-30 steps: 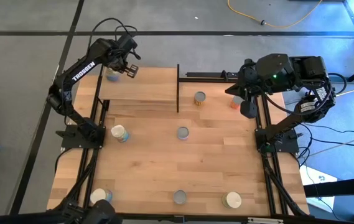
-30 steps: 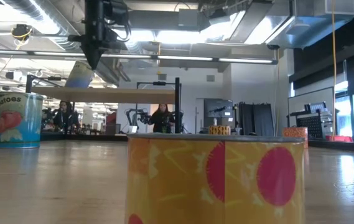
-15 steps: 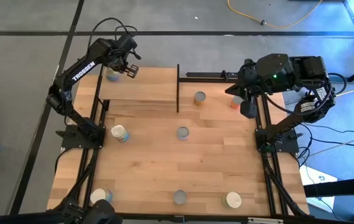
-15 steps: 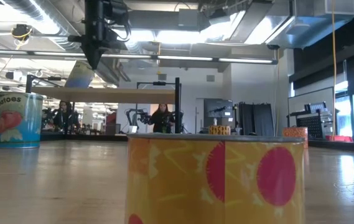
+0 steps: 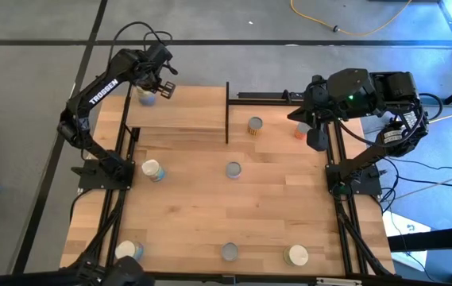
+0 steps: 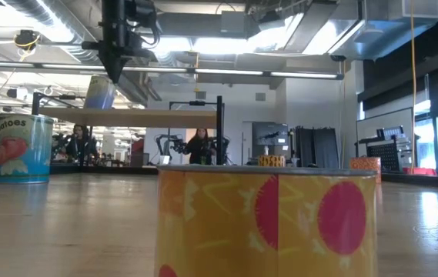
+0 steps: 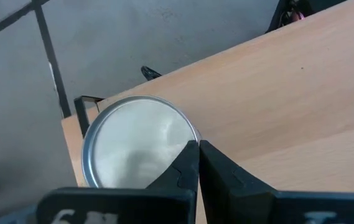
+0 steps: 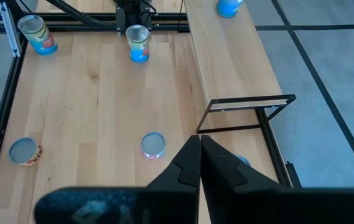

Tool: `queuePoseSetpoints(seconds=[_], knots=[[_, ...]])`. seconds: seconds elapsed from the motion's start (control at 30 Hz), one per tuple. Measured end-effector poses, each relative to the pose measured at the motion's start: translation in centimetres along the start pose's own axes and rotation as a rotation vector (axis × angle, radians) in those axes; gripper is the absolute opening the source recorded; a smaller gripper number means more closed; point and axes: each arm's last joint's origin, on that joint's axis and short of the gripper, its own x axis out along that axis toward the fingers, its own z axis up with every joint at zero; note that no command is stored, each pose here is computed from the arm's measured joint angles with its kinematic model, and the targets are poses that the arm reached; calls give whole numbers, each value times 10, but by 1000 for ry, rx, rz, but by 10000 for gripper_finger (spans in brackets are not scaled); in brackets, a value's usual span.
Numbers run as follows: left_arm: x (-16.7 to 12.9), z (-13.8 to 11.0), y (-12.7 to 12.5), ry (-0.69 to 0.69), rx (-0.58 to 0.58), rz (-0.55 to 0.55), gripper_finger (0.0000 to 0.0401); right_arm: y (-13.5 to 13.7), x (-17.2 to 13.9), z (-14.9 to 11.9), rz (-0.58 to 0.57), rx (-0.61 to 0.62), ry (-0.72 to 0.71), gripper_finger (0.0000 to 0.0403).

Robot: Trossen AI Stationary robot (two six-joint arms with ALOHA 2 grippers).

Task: Pick and place cans onto a shelf
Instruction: Put the blue canned peas on the shelf

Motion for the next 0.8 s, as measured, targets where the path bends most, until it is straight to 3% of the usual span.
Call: queuePoseSetpoints(seconds=[0.53,0.8], knots=[[0,0,0,1,-6,-5,50,1,5,2,0,-5,11,11],[-12,3,-2,-38,34,-15,53,1,5,2,0,-5,11,11]])
